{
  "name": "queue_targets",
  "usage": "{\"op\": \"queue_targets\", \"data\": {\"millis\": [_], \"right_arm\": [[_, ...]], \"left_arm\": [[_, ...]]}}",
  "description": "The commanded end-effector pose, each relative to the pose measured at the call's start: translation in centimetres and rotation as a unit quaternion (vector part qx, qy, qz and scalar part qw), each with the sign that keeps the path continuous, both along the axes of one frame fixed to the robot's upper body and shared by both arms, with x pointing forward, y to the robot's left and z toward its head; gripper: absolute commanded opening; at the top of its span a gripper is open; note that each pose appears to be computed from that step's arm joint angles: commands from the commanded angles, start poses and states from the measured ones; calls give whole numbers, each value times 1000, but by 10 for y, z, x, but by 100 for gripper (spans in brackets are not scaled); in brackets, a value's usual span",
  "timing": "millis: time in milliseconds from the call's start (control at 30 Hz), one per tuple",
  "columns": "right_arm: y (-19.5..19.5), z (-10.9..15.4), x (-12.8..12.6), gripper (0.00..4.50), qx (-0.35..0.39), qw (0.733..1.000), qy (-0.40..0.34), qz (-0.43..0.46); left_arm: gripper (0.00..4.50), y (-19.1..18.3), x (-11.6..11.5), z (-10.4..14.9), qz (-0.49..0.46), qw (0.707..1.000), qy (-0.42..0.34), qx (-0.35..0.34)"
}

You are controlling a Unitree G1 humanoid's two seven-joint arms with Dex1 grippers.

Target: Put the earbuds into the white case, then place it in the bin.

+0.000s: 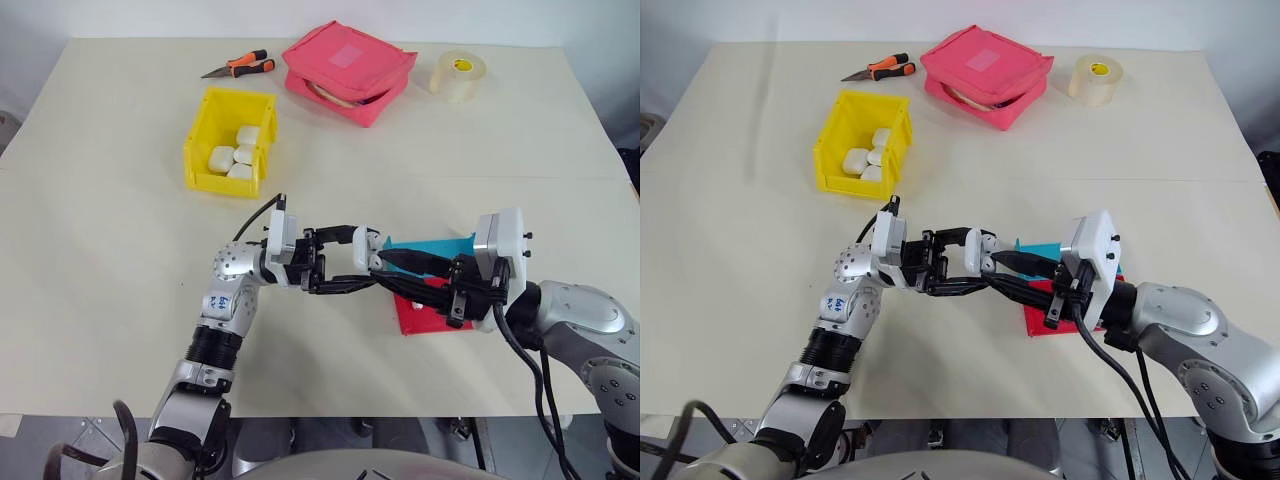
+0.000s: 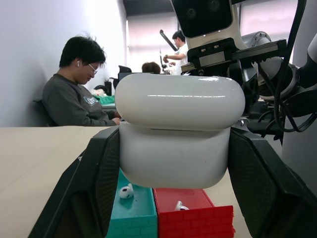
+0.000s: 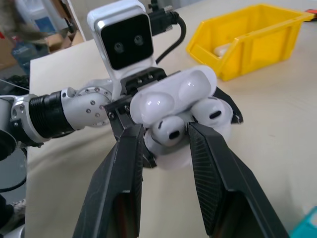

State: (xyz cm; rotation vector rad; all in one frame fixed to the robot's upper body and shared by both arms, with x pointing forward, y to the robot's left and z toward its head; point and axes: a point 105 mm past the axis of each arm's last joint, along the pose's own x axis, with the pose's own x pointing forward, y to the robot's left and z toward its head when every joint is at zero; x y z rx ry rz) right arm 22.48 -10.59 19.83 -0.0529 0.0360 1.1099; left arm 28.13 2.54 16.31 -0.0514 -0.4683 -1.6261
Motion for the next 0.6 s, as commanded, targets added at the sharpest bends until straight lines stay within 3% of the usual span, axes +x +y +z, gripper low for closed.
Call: {"op": "queue_targets", "data": {"millis": [33, 300, 533, 600], "right_arm": [[-6, 14, -3, 147, -3, 999, -29, -12], [-16, 19, 0, 147, -10, 998, -40, -39], [-31, 25, -5, 147, -46, 993, -55, -92], [-30, 28, -8, 109, -50, 992, -55, -105]], "left_arm": [[281, 1, 0, 11, -6, 1000, -17, -12], [281, 1, 1, 7, -11, 1000, -6, 1], [281, -6, 9, -8, -10, 995, -11, 97], [281, -9, 11, -8, -16, 993, -20, 118]]}}
